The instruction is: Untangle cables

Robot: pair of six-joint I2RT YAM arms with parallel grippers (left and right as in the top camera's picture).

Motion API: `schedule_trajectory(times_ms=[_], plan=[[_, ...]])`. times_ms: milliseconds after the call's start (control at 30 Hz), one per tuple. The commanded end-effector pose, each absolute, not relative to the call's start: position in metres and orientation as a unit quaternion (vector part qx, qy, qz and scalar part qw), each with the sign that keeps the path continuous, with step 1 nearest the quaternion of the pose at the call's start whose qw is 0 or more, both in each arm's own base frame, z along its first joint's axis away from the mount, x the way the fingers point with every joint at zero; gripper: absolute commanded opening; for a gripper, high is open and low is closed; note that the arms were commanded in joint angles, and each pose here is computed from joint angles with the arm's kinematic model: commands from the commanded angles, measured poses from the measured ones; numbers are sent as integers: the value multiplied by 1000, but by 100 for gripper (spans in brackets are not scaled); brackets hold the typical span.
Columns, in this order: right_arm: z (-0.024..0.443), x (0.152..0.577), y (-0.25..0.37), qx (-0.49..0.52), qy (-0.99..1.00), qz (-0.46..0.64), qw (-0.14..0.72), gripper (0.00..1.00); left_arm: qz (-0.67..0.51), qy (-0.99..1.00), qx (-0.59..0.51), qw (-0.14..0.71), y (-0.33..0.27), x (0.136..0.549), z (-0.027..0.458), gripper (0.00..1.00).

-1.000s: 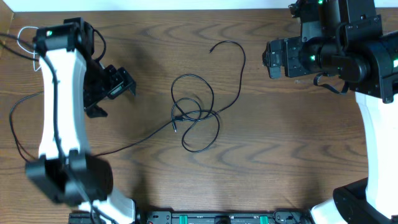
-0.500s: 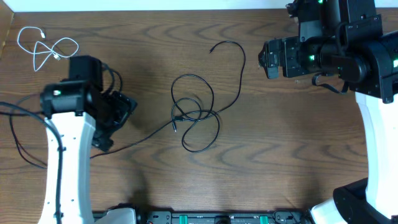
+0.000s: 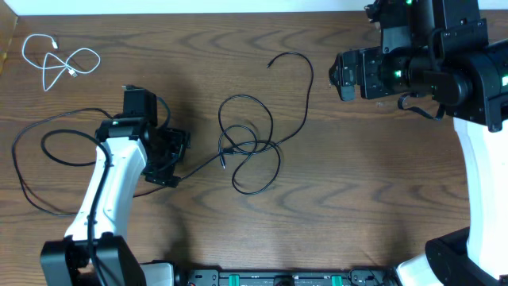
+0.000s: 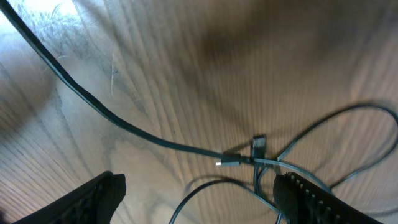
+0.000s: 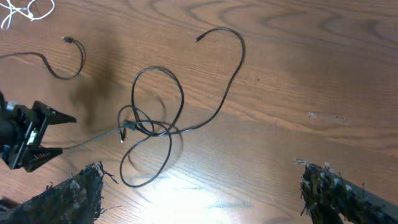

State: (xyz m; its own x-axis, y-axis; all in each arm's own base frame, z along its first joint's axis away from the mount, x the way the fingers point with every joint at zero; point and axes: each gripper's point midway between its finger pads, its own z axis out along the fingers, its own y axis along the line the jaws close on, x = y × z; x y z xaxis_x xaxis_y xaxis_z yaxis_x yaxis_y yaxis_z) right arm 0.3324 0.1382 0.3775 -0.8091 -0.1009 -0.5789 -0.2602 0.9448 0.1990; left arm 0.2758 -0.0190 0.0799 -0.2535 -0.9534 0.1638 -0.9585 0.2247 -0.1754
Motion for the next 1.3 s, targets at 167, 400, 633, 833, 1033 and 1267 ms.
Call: schedule_trajectory(times_ms=[167, 400, 633, 833, 1033, 1267], plan=[[380, 336, 140, -101, 938, 139, 302, 99, 59, -750, 657, 45, -12, 266, 48, 82], [380, 336, 140, -102, 938, 139, 302, 99, 46, -736, 673, 45, -7, 273, 32, 74], [380, 337, 141, -102, 938, 139, 302, 99, 44, -737, 673, 44, -7, 272, 31, 62], [378, 337, 141, -102, 939, 138, 298, 99, 11, -743, 669, 16, 8, 272, 30, 48], [378, 336, 141, -102, 939, 138, 297, 99, 10, -755, 655, 14, 9, 272, 30, 8], [377, 336, 141, -103, 940, 137, 296, 99, 76, -798, 598, 21, -10, 286, 47, 8]])
